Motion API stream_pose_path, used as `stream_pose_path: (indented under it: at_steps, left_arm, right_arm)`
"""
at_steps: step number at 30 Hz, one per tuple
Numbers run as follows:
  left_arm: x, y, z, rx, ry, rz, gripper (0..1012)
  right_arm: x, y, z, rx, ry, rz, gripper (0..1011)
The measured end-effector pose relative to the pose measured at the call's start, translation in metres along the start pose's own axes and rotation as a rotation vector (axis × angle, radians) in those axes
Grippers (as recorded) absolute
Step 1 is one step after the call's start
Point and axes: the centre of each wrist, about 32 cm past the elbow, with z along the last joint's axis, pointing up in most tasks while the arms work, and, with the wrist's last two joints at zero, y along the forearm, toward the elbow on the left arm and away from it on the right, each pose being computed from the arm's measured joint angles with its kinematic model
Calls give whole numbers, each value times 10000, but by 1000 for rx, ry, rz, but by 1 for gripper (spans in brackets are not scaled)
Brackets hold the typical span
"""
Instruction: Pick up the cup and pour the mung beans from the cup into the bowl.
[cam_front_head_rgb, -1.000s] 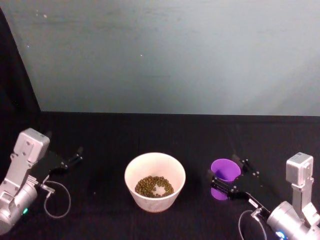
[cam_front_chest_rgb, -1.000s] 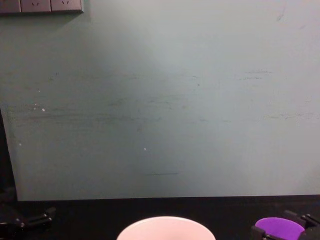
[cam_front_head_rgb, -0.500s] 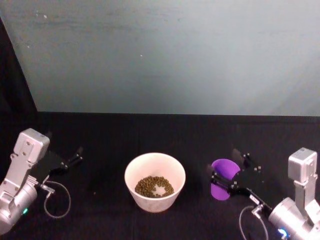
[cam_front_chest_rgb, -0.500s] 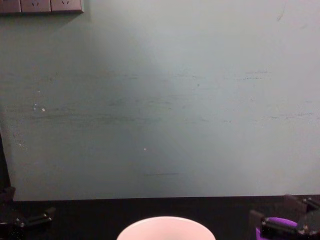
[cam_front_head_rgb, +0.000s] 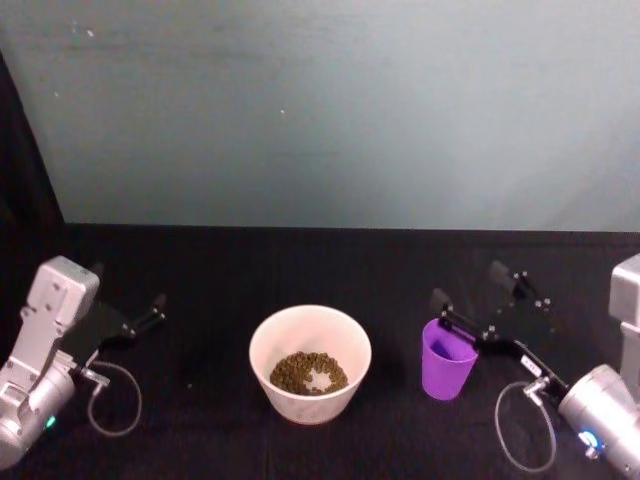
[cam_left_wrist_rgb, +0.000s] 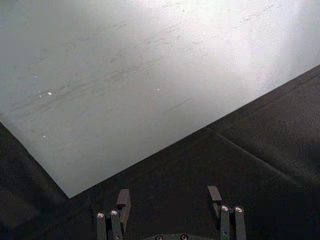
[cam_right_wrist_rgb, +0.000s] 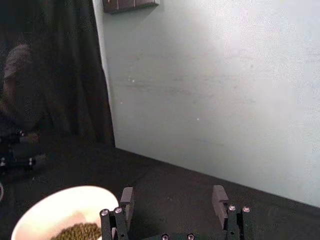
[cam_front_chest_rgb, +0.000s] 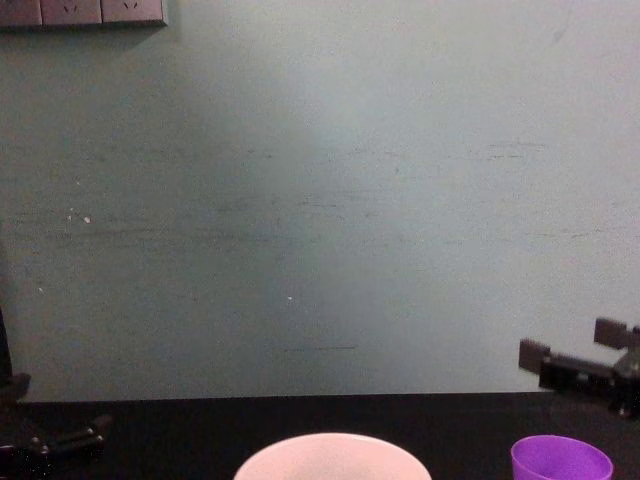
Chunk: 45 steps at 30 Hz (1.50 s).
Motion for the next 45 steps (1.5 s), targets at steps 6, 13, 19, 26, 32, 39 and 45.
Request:
stream_pose_path:
  at_steps: [6,13,19,26,32,39,45]
  left_arm:
    - [0,0,0,0,0,0,1000]
    - [0,0,0,0,0,0,1000]
    - [0,0,0,0,0,0,1000]
    - [0,0,0,0,0,0,1000]
    - [0,0,0,0,0,0,1000]
    - [0,0,0,0,0,0,1000]
    - [0,0,0,0,0,0,1000]
  right_arm:
    - [-71,-67,238,5,-18,-61,1003]
    - [-134,-163,447,-6,-56,-171,1002]
    - [-117,-223,454,20,-66,-241,1003]
    - [-39,-312,429,55,-98,-286,1003]
    - [-3,-375,396,58,-107,-297,1002]
    - [2,-388,370,56,-96,-281,1003]
    - [0,-384,372,56,-96,-280,1003]
